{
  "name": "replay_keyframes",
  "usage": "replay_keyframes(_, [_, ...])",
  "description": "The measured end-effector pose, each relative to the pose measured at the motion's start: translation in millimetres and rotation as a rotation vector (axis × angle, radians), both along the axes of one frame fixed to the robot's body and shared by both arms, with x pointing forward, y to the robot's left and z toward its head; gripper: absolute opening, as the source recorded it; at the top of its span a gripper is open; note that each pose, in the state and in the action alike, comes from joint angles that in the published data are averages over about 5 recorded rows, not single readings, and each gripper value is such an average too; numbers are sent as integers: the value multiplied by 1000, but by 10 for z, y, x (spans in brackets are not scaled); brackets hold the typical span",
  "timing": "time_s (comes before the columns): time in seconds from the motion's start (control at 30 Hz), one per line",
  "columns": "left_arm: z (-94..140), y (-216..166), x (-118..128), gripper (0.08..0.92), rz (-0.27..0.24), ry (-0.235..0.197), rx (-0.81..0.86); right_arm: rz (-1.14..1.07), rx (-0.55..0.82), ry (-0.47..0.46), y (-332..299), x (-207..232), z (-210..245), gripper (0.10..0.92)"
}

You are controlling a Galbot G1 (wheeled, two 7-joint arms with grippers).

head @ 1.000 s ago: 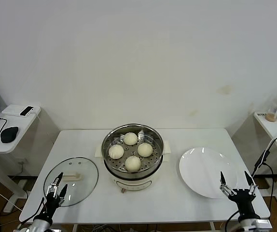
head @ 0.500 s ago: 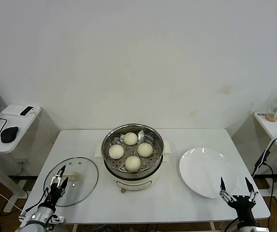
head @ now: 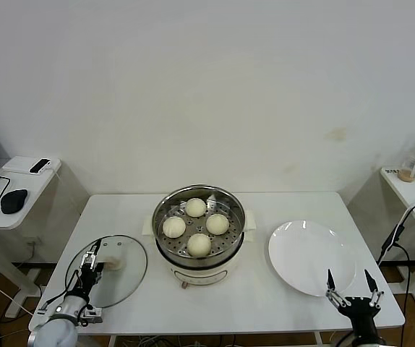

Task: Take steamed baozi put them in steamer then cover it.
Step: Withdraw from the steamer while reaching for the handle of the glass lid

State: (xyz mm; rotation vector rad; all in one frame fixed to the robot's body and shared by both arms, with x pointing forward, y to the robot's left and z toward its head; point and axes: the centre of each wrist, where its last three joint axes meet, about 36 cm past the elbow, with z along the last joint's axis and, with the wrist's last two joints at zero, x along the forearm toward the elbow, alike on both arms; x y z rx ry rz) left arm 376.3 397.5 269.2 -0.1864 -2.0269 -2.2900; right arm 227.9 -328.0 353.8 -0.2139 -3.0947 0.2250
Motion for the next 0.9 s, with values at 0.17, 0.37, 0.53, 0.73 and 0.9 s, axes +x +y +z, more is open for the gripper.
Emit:
replay_keyframes(0.17, [-52,18,55,680,14,2,-7,3,-2,-1,5,2,-2,823])
replay_keyframes(0.37, [-101,33,67,506,22,9,-18,8,0,-3,19,16,-8,823])
replay_keyframes(0.53, [-120,32,51,368,23,13,-21,15,5,-6,45,24,-16,823])
replay_keyframes(0.73, [-110,25,15,196,26,0,-31,21,9,-7,62,36,-16,823])
replay_keyframes(0.9, [-58,16,-31,140,31,-31,-34,27,13,-5,77,43,-16,823])
